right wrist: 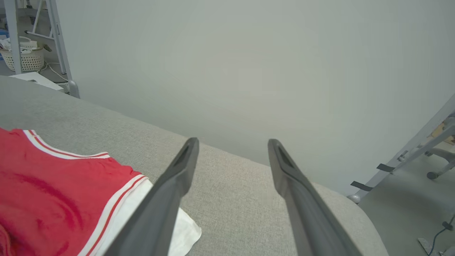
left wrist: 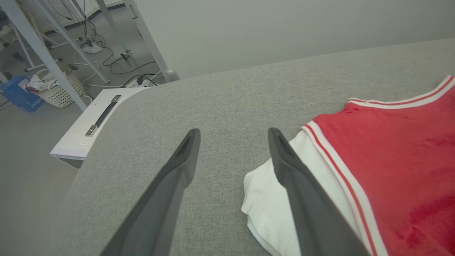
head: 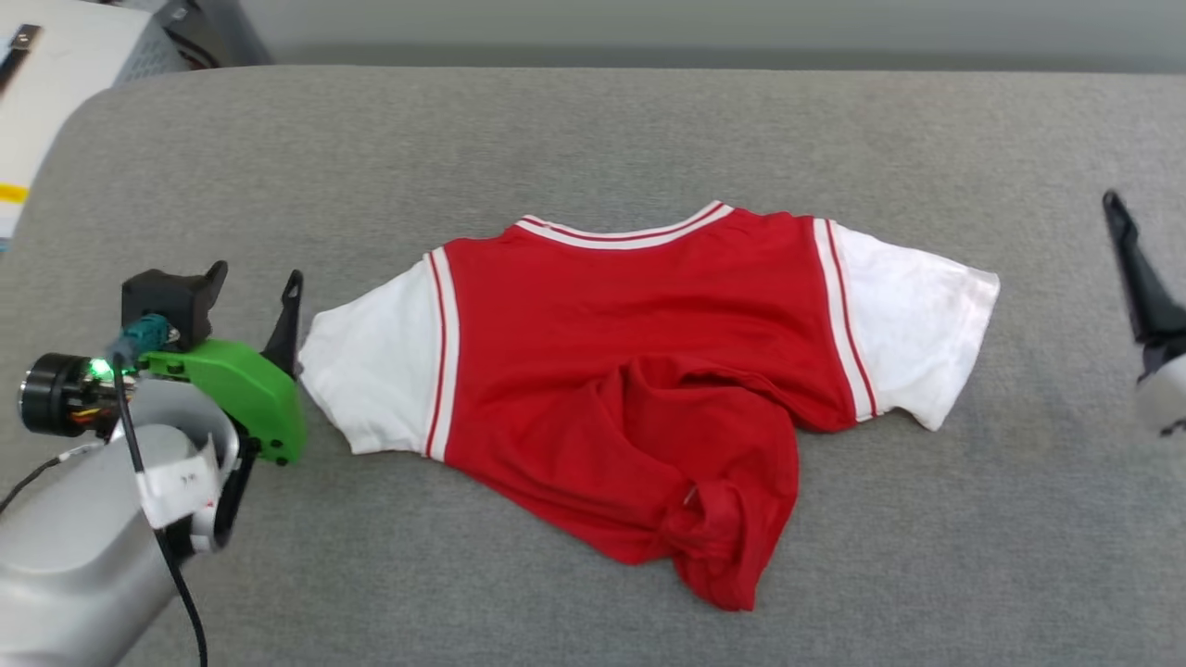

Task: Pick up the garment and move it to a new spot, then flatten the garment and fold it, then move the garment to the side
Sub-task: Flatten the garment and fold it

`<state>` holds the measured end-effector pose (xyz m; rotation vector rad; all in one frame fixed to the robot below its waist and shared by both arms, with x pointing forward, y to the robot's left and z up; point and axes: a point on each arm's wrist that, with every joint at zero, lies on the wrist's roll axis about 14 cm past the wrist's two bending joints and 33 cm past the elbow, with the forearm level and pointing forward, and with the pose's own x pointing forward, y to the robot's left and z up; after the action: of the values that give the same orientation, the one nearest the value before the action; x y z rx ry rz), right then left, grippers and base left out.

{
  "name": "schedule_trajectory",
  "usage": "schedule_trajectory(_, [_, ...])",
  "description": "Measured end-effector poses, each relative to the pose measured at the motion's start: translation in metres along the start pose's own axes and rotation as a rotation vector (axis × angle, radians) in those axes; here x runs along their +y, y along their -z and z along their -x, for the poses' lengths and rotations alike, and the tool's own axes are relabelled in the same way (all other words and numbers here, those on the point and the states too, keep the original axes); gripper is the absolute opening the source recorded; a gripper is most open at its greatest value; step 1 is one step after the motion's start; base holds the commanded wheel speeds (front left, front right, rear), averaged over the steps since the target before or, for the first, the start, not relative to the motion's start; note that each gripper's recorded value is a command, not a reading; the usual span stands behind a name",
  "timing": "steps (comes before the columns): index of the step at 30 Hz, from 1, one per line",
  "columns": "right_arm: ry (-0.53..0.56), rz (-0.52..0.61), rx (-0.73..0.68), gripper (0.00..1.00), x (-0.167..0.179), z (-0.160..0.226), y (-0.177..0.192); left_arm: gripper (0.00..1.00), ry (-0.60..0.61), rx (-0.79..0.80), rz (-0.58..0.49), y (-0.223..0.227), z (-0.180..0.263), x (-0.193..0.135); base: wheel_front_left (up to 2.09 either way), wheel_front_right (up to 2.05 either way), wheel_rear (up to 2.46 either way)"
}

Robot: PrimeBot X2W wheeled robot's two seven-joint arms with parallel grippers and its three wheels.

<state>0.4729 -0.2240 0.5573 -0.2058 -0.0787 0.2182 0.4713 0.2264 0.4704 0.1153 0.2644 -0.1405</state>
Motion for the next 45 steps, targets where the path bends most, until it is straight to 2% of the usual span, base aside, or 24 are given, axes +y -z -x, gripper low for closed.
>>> schedule_trajectory(6, [-0.089,0.076,-0.034,1.00,0.005,-0.037,-0.041,1.00,-0.136,-0.208,0.017,-0.049,0.025,0.008,0.00,0.00,0.00])
schedule_trajectory(8, [-0.130,0.085,0.032,1.00,0.011,-0.048,-0.036,1.00,-0.192,-0.252,0.012,-0.054,0.036,0.015,0.00,0.00,0.00])
schedule_trajectory(10, [-0.174,0.079,0.158,1.00,0.019,-0.054,-0.016,1.00,-0.229,-0.276,0.027,-0.054,0.043,0.017,0.00,0.00,0.00])
schedule_trajectory(15, [-0.266,0.009,0.600,1.00,0.031,-0.044,0.056,1.00,-0.281,-0.310,0.052,-0.047,0.053,0.014,0.00,0.00,0.00])
schedule_trajectory(19, [-0.272,-0.001,0.820,1.00,0.024,-0.040,0.091,1.00,-0.292,-0.292,0.073,-0.031,0.052,0.009,0.00,0.00,0.00])
schedule_trajectory(23, [-0.288,0.005,0.927,1.00,0.029,-0.044,0.118,1.00,-0.280,-0.271,0.089,-0.018,0.044,0.005,0.00,0.00,0.00])
schedule_trajectory(29, [-0.363,-0.002,1.067,1.00,0.061,-0.036,0.171,1.00,-0.274,-0.229,0.095,0.004,0.033,0.000,0.00,0.00,0.00])
schedule_trajectory(35, [-0.384,-0.027,1.117,1.00,0.069,-0.031,0.197,1.00,-0.270,-0.188,0.085,0.021,0.029,0.001,0.00,0.00,0.00])
schedule_trajectory(36, [-0.385,-0.035,1.110,0.65,0.070,-0.031,0.197,1.00,-0.269,-0.184,0.081,0.022,0.028,0.001,0.00,0.00,0.00])
schedule_trajectory(37, [-0.386,-0.043,1.098,0.02,0.070,-0.032,0.196,1.00,-0.271,-0.181,0.077,0.024,0.028,0.003,0.00,0.00,0.00])
schedule_trajectory(40, [-0.377,-0.055,1.034,0.00,0.068,-0.036,0.190,1.00,-0.278,-0.184,0.077,0.023,0.028,0.008,0.00,0.00,0.00])
schedule_trajectory(45, [-0.335,-0.098,0.836,0.00,0.057,-0.054,0.155,1.00,-0.241,-0.198,0.068,0.017,0.025,0.014,0.00,0.00,0.00])
